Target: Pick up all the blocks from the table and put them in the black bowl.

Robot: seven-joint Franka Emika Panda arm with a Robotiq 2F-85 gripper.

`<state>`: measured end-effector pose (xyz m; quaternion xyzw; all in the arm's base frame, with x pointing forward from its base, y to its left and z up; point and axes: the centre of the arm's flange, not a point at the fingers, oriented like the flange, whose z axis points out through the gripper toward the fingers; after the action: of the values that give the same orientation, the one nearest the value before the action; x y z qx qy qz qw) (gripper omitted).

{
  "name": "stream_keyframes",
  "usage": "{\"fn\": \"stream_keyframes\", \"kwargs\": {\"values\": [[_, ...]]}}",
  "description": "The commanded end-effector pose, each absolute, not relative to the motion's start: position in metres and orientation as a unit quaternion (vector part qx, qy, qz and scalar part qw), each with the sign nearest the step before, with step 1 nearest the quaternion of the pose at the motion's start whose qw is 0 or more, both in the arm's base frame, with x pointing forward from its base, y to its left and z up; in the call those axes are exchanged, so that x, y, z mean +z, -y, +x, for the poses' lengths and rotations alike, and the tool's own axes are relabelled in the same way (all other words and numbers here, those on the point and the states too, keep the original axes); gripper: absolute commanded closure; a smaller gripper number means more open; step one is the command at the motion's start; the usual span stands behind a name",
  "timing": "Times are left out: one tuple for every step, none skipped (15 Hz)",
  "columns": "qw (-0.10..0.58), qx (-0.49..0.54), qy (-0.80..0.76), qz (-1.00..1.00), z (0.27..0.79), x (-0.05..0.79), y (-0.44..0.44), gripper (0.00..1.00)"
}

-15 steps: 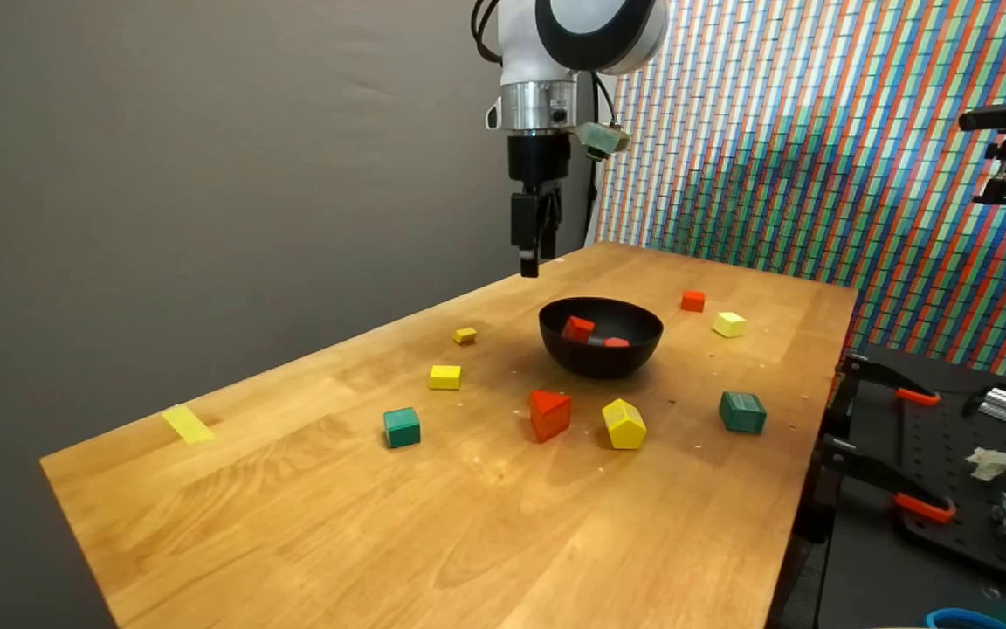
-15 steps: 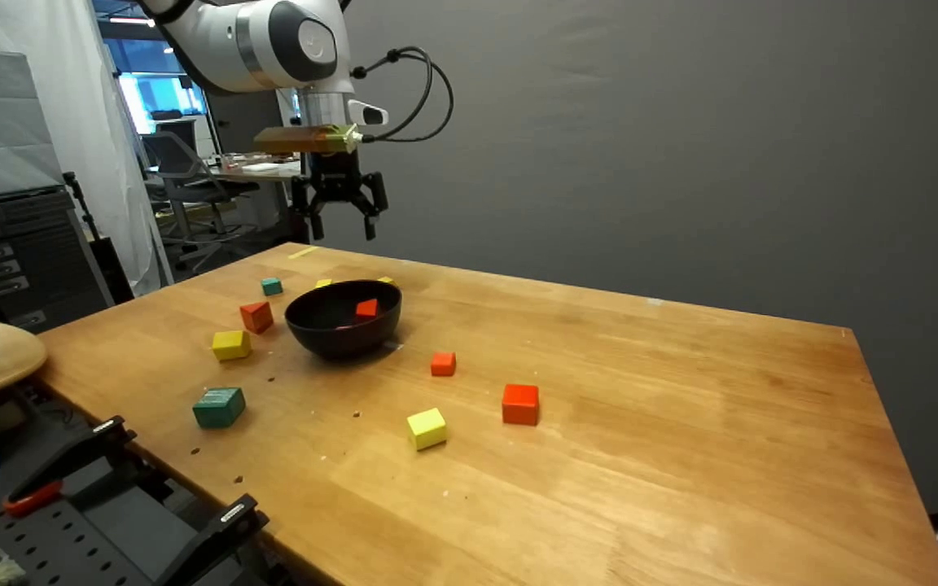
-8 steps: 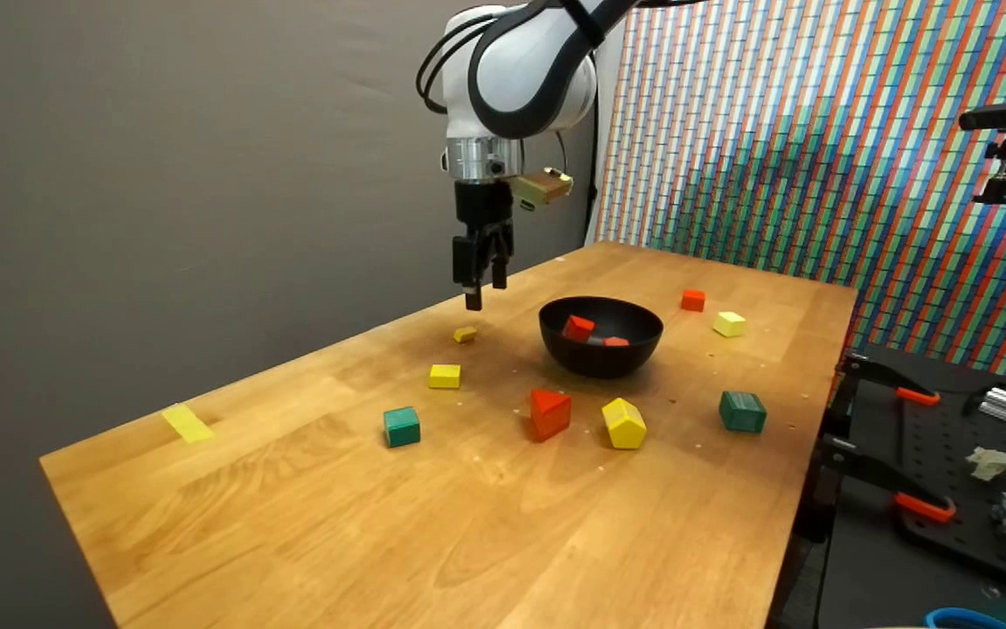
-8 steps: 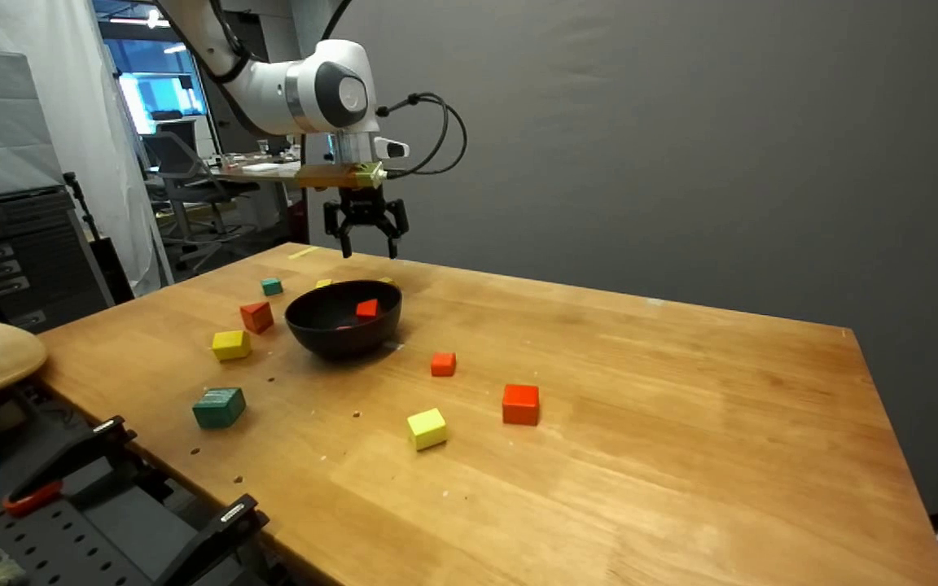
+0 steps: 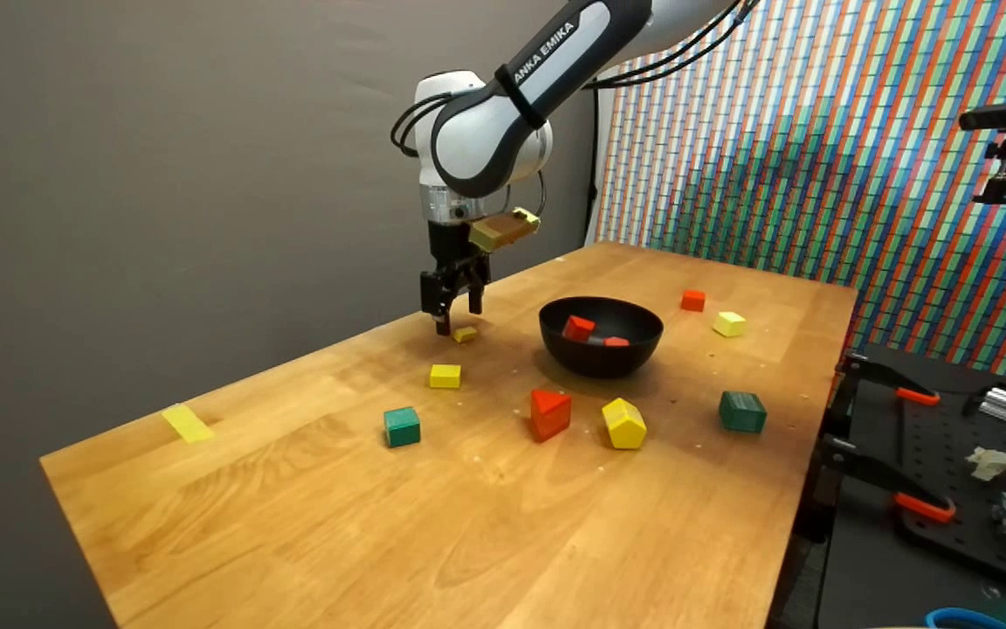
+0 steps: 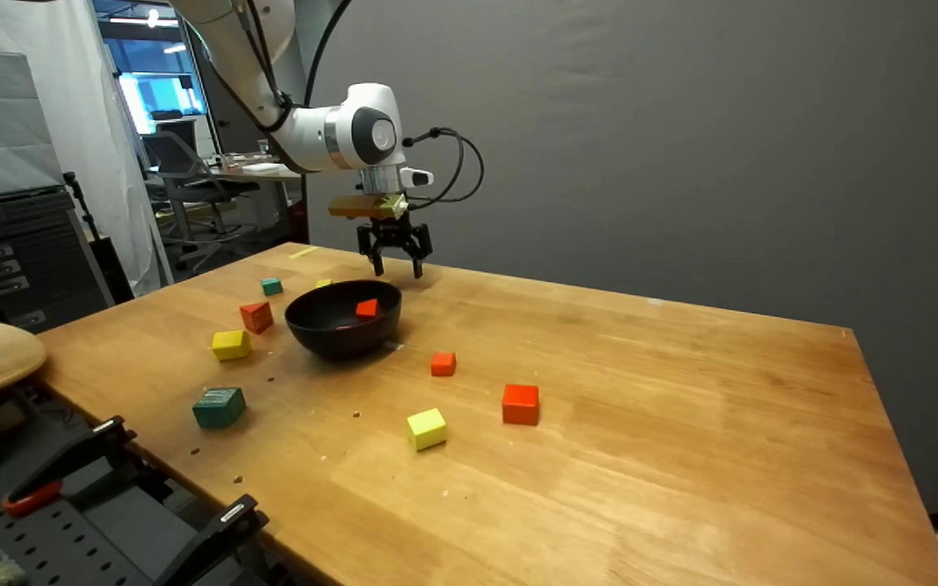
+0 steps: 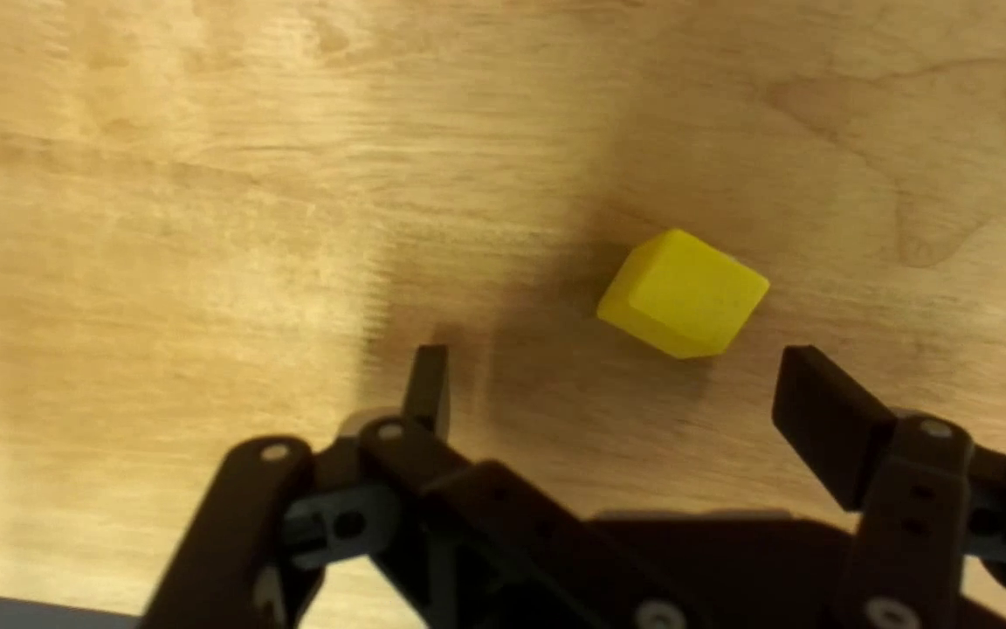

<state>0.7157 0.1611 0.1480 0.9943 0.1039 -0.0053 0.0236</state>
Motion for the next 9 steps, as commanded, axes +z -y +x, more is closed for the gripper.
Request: {"fn": "stream_keyframes", "kwargs": {"values": [[0.036, -0.015, -0.077, 0.996, 0.74, 0.138, -0.165, 0.35], [0.035, -0.017, -0.072, 0.997, 0.737, 0.138, -0.163, 0.45], [0.033, -0.016, -0.07, 0.997, 0.733, 0.142, -0.165, 0.45], [0.034, -0.016, -0.069, 0.997, 0.731, 0.146, -0.167, 0.47], [0.034, -0.016, -0.067, 0.997, 0.729, 0.15, -0.168, 0.52], [0.034, -0.017, -0.064, 0.997, 0.727, 0.151, -0.169, 0.51], [0.035, -0.015, -0.061, 0.997, 0.725, 0.153, -0.169, 0.5], [0.035, -0.015, -0.058, 0.998, 0.723, 0.154, -0.169, 0.53], [0.036, -0.016, -0.055, 0.998, 0.721, 0.155, -0.169, 0.5]]}}
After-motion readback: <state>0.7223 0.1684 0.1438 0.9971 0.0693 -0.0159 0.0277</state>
